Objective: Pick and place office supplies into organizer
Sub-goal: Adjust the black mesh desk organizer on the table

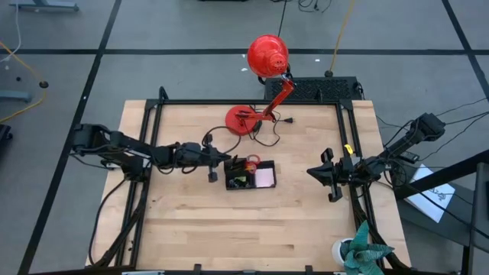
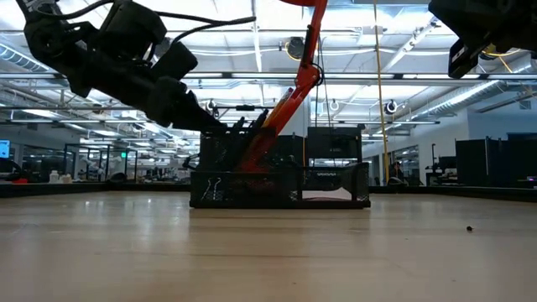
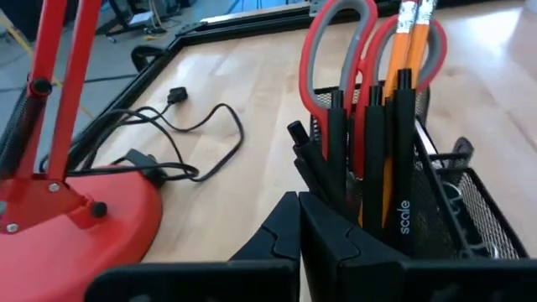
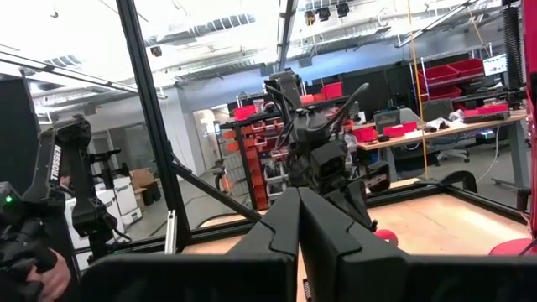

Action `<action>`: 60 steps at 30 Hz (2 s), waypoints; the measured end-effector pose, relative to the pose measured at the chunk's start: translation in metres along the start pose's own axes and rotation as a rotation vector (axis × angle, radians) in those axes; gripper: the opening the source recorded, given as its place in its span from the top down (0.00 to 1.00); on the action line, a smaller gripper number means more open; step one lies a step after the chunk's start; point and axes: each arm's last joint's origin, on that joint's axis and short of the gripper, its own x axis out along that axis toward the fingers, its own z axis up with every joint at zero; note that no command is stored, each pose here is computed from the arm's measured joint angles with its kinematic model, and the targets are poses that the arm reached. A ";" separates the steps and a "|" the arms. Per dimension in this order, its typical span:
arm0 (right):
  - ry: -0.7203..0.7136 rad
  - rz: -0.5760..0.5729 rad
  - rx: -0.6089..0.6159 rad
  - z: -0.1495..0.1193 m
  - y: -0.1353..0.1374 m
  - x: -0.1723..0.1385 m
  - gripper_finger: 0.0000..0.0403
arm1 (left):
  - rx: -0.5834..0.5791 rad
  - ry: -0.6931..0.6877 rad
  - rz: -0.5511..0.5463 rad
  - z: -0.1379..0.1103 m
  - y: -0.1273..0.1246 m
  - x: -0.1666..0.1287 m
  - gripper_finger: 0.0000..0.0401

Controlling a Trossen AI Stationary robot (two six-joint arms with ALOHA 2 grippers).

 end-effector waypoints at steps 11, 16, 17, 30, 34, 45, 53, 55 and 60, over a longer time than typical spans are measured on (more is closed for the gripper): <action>0.018 -0.001 0.003 -0.002 0.000 0.000 1.00 | 0.046 -0.156 0.036 0.030 0.006 -0.032 0.97; 0.035 -0.004 -0.009 -0.004 0.000 0.000 1.00 | 0.026 -0.158 -0.128 0.033 -0.015 -0.043 0.99; 0.038 -0.005 -0.011 -0.004 0.000 0.000 1.00 | 0.027 -0.147 -0.177 0.032 -0.022 -0.043 0.98; 0.040 -0.009 -0.013 -0.004 0.000 0.000 1.00 | 0.081 -0.011 -0.221 -0.008 -0.099 -0.022 0.99; 0.037 -0.008 -0.011 -0.004 0.000 0.000 1.00 | 0.060 0.042 -0.161 -0.023 -0.105 -0.012 0.99; 0.037 -0.008 -0.011 -0.004 0.000 0.000 1.00 | 0.046 0.052 -0.117 -0.038 -0.114 -0.003 0.99; 0.037 -0.007 0.005 -0.004 0.000 0.000 1.00 | 0.051 0.087 -0.073 -0.041 -0.106 0.001 0.99; 0.037 -0.007 0.006 -0.004 0.000 0.000 1.00 | 0.050 0.088 -0.077 -0.041 -0.105 0.001 0.98; 0.040 -0.007 0.005 -0.005 0.000 0.000 1.00 | 0.056 0.088 -0.075 -0.041 -0.105 0.001 0.99</action>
